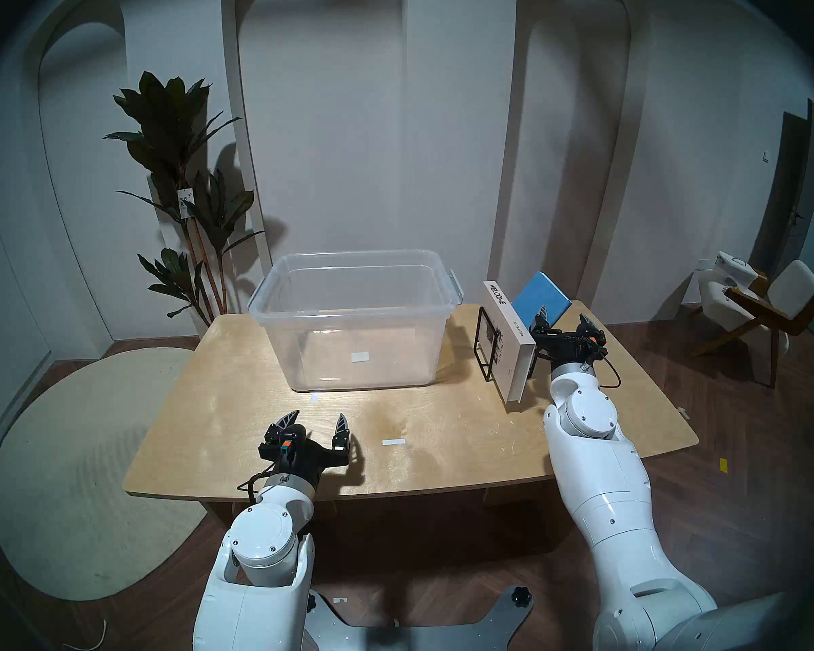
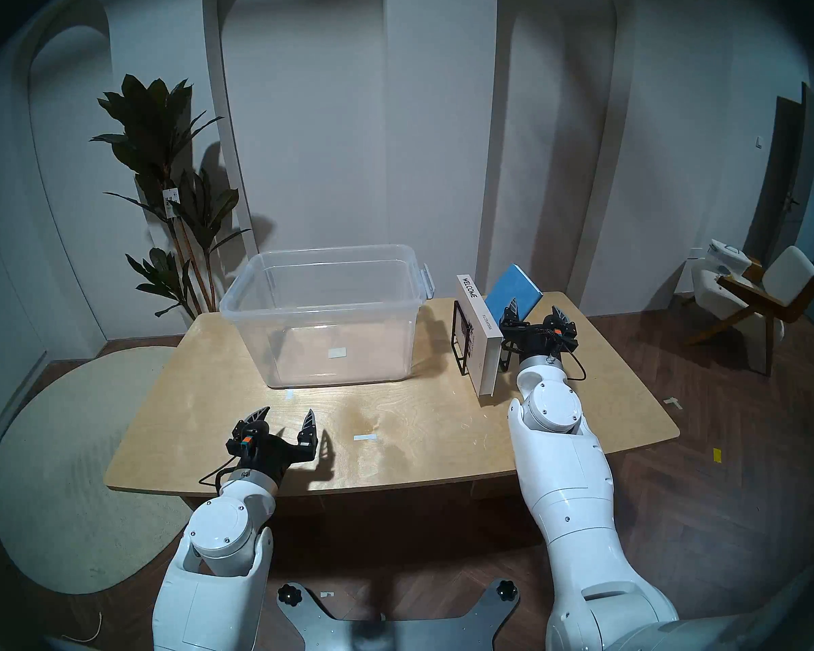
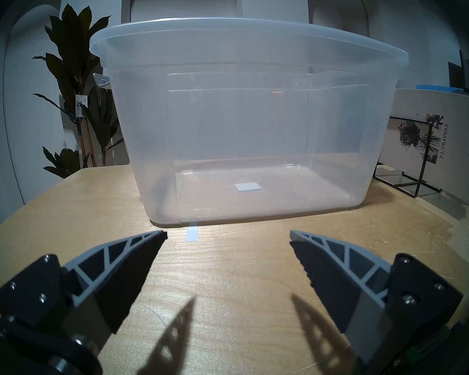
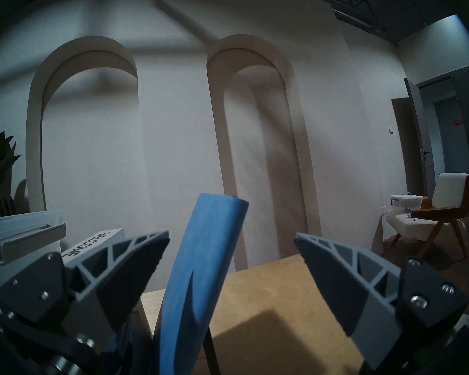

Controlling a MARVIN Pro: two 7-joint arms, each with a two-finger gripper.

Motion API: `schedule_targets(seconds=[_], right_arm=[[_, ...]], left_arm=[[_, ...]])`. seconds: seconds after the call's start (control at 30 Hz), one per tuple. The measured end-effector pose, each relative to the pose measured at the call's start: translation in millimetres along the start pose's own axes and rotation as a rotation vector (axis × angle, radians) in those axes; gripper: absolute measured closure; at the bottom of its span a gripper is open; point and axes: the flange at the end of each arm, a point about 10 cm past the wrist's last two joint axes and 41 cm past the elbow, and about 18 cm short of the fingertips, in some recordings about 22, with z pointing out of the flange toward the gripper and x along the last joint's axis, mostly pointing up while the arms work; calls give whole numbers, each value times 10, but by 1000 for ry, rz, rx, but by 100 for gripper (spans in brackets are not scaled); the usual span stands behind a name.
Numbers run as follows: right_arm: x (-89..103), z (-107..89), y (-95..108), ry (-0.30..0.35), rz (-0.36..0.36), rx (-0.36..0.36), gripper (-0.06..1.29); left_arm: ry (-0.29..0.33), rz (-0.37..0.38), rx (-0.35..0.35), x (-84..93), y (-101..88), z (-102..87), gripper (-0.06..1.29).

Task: Pack the books into the storage box

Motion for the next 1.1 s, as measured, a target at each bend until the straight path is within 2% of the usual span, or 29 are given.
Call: schedule_targets(seconds=[0.47, 0.67, 0.7, 0.73, 0.77, 0.8, 0.9, 1.07, 1.1], right_arm=[[36, 144, -34, 5, -13, -40, -2], [43, 180, -56, -23, -21, -56, 1], [47, 187, -57, -26, -22, -59, 9], [51, 192, -58, -28, -23, -61, 26], [58, 199, -60, -29, -23, -64, 71], [61, 202, -62, -30, -24, -66, 83], [67, 200, -73, -28, -27, -70, 86], [98, 169, -101, -4, -29, -76, 116], [111, 161, -106, 3, -29, -78, 116]], left_arm=[[0, 0, 1, 0, 0, 0, 1], [0, 0, 1, 1, 1, 0, 1], [0, 0, 1, 1, 1, 0, 1], [0, 0, 1, 1, 1, 0, 1], [0, 0, 1, 1, 1, 0, 1], [0, 0, 1, 1, 1, 0, 1], [0, -1, 1, 1, 1, 0, 1], [0, -1, 1, 1, 2, 0, 1], [0, -1, 1, 1, 2, 0, 1]])
